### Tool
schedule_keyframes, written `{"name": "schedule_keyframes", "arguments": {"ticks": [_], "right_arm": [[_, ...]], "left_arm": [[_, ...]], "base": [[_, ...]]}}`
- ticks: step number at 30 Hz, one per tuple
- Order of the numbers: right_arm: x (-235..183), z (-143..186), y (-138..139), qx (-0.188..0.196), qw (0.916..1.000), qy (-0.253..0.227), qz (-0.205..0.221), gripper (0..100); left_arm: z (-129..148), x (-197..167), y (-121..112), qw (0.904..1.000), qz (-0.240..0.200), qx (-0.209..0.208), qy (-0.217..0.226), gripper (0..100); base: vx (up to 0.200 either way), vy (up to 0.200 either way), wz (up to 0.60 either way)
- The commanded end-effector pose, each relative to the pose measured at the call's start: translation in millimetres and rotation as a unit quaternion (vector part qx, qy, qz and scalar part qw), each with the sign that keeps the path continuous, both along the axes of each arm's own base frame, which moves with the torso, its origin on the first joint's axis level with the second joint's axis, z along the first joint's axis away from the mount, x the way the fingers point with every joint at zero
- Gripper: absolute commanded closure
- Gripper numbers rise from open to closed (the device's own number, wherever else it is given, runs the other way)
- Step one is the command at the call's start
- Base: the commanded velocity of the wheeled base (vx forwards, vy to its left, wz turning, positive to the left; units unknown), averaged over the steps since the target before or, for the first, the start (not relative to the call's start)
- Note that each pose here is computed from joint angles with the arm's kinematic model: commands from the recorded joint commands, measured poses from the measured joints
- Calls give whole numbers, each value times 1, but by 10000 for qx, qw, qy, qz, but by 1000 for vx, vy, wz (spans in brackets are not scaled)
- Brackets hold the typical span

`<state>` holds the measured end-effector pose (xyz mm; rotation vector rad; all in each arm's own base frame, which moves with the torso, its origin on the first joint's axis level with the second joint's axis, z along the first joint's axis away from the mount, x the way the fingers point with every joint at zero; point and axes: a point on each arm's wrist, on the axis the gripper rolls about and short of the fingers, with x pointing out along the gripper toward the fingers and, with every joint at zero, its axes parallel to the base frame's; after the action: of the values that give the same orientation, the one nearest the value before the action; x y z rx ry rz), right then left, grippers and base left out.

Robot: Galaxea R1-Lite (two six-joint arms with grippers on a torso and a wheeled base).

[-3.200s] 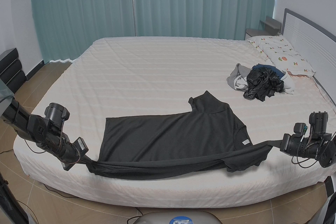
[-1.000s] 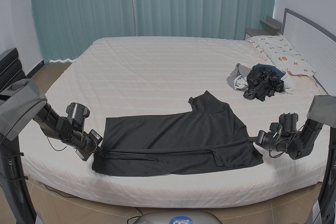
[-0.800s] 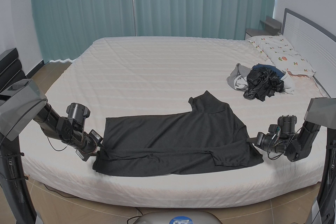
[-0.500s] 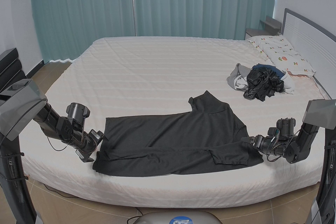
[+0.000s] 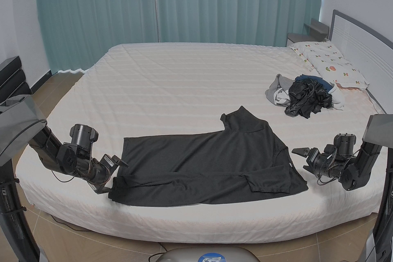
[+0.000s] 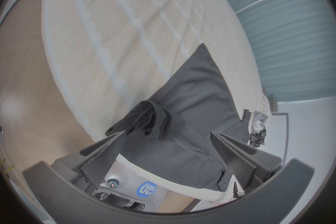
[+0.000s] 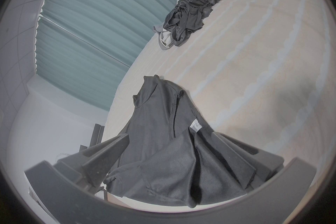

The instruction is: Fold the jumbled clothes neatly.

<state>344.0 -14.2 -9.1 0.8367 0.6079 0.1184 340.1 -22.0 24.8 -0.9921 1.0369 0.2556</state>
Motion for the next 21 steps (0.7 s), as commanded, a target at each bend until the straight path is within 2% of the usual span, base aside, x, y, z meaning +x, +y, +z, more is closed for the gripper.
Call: {"name": "schedule_keyframes", "arguments": {"ticks": [1,6,10,16,19,21], "right_arm": [[-8,1,7,57,9999,95,80,0],[-12,-7,15,49,9995,255,193,0],[-12,-8,16,43,9994,267,204,0],[-14,-4,18,41,9994,244,242,0],[-15,-3,21,36,9993,245,282,0],[-16,-3,21,26,9993,242,279,0]], "left_arm": [[14,-19,4,9992,-123,-15,-381,0],[25,-26,4,9973,-306,-324,-576,0],[26,-22,4,9976,-132,-433,-520,0],[27,-26,3,9976,-90,-493,-478,0],[25,-33,1,9980,-252,-397,-425,0],[20,-46,-4,9971,-640,-190,-362,0]], "base": [[0,0,0],[0,0,0],[0,0,0],[200,0,0],[0,0,0],[0,0,0]]}}
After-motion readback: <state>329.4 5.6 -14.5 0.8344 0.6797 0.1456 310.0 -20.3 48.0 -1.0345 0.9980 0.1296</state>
